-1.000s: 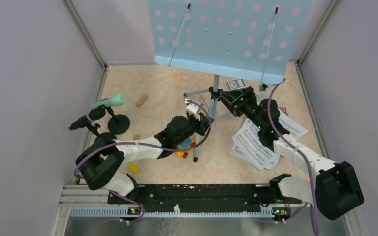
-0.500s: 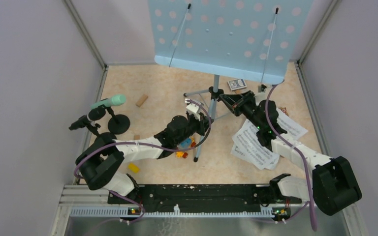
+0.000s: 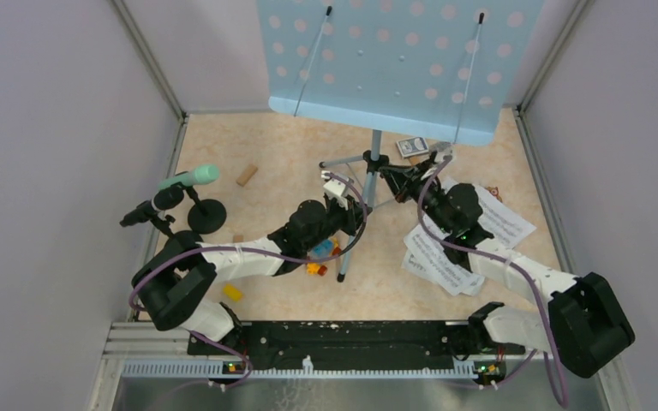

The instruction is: Pack up the instrument practice props

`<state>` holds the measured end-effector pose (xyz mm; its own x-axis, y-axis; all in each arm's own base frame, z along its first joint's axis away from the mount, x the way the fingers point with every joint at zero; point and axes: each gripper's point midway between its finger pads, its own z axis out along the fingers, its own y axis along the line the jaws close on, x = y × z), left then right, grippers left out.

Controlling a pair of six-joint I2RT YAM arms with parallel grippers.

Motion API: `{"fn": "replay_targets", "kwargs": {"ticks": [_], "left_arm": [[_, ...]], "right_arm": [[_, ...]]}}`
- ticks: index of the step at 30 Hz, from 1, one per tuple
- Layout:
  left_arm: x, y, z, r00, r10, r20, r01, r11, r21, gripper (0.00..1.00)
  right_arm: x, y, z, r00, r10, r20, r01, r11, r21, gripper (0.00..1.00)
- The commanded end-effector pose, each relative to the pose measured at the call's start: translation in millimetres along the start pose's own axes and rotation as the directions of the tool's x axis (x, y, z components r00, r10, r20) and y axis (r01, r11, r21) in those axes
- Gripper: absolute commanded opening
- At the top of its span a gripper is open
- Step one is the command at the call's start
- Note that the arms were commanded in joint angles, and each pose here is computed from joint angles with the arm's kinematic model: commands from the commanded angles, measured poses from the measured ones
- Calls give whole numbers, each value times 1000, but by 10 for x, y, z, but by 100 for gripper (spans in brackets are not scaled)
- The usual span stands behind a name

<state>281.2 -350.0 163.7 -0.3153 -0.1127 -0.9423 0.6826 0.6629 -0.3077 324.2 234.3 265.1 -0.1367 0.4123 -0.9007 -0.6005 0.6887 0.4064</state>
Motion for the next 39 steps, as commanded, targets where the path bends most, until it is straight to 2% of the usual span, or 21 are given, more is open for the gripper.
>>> {"fn": "replay_targets", "kwargs": {"ticks": [1, 2, 4, 6, 7, 9, 10, 14, 15, 17, 18, 20, 21, 22, 23, 25, 26, 30, 32, 36, 39], "left_arm": [[825, 108, -194, 962, -34, -269, 29, 999, -25, 0], [813, 114, -198, 963, -33, -266, 26, 999, -29, 0], [823, 140, -210, 961, -31, -274, 21, 999, -43, 0], [814, 139, -210, 959, -32, -280, 19, 999, -46, 0], [811, 138, -213, 959, -33, -281, 21, 999, -47, 0], [820, 129, -223, 958, -37, -284, 25, 999, -45, 0], [825, 132, -227, 958, -39, -284, 26, 999, -47, 0], [828, 142, -238, 957, -41, -286, 28, 998, -52, 0], [830, 141, -241, 957, -41, -286, 28, 998, -51, 0], [836, 173, -248, 957, -42, -286, 24, 997, -68, 0], [840, 203, -250, 958, -43, -283, 20, 996, -84, 0], [844, 216, -248, 958, -47, -282, 21, 996, -92, 0], [848, 217, -245, 958, -48, -282, 22, 995, -93, 0], [844, 217, -239, 958, -49, -281, 24, 995, -94, 0], [842, 216, -231, 958, -51, -281, 26, 995, -94, 0], [847, 215, -218, 958, -53, -282, 27, 995, -94, 0], [842, 212, -214, 958, -54, -282, 28, 995, -93, 0], [800, 208, -211, 960, -50, -274, 25, 995, -96, 0], [781, 230, -218, 961, -45, -271, 16, 994, -106, 0], [725, 290, -225, 963, -21, -268, -16, 991, -135, 0], [733, 326, -210, 956, -7, -294, -38, 988, -148, 0]], "right_arm": [[273, 220, -102, 837, -547, -22, 530, 821, -212, 0], [303, 233, -117, 795, -607, -17, 585, 773, -245, 0], [388, 268, -172, 661, -750, 21, 710, 617, -339, 0], [532, 305, -270, 533, -843, 78, 779, 453, -433, 0], [531, 327, -294, 455, -881, 130, 819, 357, -449, 0], [651, 261, -358, 293, -942, 167, 852, 178, -492, 0], [668, 177, -360, 215, -964, 154, 864, 114, -491, 0], [618, -150, -382, -44, -997, 69, 890, -70, -450, 0], [577, -196, -389, -83, -995, 56, 897, -99, -431, 0], [447, -213, -403, -104, -994, 43, 920, -113, -375, 2], [358, -184, -410, -79, -996, 38, 938, -87, -335, 6], [144, -93, -422, 58, -998, 25, 970, 51, -238, 16], [11, -41, -429, 159, -987, 22, 972, 153, -178, 21], [-104, -22, -447, 293, -956, 6, 950, 291, -114, 26], [-198, -7, -471, 451, -892, -5, 891, 451, -51, 29], [-318, -91, -551, 616, -787, -36, 787, 614, 66, 33], [-327, -132, -600, 664, -747, -43, 746, 658, 102, 36], [-268, -261, -783, 778, -627, -45, 623, 759, 191, 60], [-226, -373, -839, 817, -573, -67, 571, 789, 227, 66], [-110, -633, -813, 887, -443, -132, 462, 860, 218, 68], [-71, -675, -705, 898, -418, -140, 436, 888, 148, 65]]}}
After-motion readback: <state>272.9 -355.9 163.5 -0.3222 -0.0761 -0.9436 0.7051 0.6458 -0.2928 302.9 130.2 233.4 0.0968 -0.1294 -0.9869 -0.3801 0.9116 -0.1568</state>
